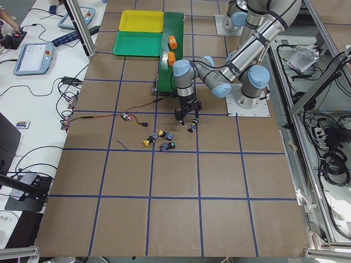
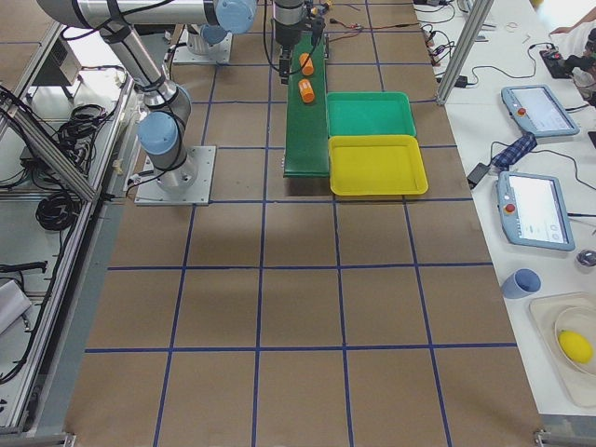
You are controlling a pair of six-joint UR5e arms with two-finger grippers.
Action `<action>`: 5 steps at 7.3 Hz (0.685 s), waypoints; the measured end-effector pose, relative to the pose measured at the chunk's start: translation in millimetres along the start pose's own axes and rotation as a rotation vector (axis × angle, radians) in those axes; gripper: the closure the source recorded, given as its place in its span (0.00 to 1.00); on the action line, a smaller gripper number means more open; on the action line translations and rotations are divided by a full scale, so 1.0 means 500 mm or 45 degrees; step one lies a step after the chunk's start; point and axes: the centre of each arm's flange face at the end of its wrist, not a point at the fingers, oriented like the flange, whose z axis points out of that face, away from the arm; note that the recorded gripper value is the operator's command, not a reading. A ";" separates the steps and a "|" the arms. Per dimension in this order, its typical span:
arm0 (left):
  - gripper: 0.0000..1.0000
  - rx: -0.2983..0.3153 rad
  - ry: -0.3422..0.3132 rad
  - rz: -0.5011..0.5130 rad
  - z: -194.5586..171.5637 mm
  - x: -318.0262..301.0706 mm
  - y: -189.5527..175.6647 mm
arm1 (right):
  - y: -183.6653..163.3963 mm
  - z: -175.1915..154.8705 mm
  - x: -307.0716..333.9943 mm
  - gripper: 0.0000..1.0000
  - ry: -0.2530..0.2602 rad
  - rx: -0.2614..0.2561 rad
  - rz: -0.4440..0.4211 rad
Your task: Sort buttons by color to trays
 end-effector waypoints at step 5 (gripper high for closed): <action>0.00 0.246 0.027 0.851 0.071 0.016 0.019 | 0.000 0.000 0.000 0.00 -0.001 0.000 0.000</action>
